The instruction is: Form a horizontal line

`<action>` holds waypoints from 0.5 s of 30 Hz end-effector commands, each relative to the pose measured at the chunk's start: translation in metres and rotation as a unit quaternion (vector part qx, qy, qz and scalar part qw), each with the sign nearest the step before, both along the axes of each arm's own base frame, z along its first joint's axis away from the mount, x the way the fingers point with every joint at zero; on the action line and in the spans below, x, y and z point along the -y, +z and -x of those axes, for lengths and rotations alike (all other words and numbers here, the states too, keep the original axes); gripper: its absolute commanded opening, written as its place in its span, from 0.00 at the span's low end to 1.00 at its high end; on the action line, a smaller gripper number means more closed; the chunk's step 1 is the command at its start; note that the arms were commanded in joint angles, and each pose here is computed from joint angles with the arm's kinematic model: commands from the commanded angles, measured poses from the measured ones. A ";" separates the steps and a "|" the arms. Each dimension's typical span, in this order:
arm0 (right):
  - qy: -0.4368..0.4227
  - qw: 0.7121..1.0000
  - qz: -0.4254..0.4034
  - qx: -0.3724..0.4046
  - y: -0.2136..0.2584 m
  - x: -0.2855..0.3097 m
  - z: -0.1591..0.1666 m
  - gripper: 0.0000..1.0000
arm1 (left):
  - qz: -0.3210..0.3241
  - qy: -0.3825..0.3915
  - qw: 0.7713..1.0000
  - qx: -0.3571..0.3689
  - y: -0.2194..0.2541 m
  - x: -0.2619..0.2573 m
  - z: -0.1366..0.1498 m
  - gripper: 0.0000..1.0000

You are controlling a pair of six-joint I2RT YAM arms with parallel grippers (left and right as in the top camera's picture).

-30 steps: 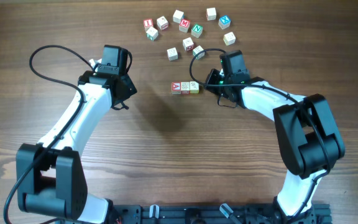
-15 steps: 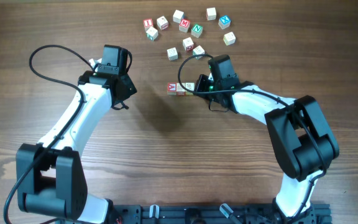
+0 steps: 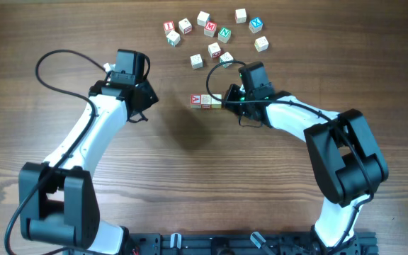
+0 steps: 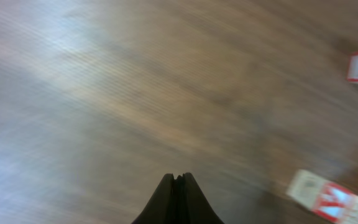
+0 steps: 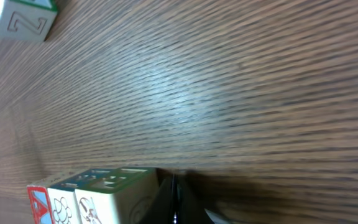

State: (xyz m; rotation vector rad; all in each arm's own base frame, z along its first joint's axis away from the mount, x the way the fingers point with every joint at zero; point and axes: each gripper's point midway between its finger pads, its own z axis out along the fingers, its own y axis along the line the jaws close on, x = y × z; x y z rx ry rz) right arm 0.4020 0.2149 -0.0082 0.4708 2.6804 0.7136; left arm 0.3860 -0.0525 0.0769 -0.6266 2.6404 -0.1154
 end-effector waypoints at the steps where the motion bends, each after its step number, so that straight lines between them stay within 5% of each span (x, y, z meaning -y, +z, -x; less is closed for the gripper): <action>1: -0.041 0.992 0.079 -0.089 -0.064 0.045 0.038 0.04 | 0.066 -0.081 0.994 -0.017 -0.024 0.033 -0.005 0.04; 15: -0.031 0.992 0.082 -0.086 -0.064 0.046 0.039 0.04 | 0.146 -0.127 0.978 -0.082 -0.103 0.066 -0.003 0.04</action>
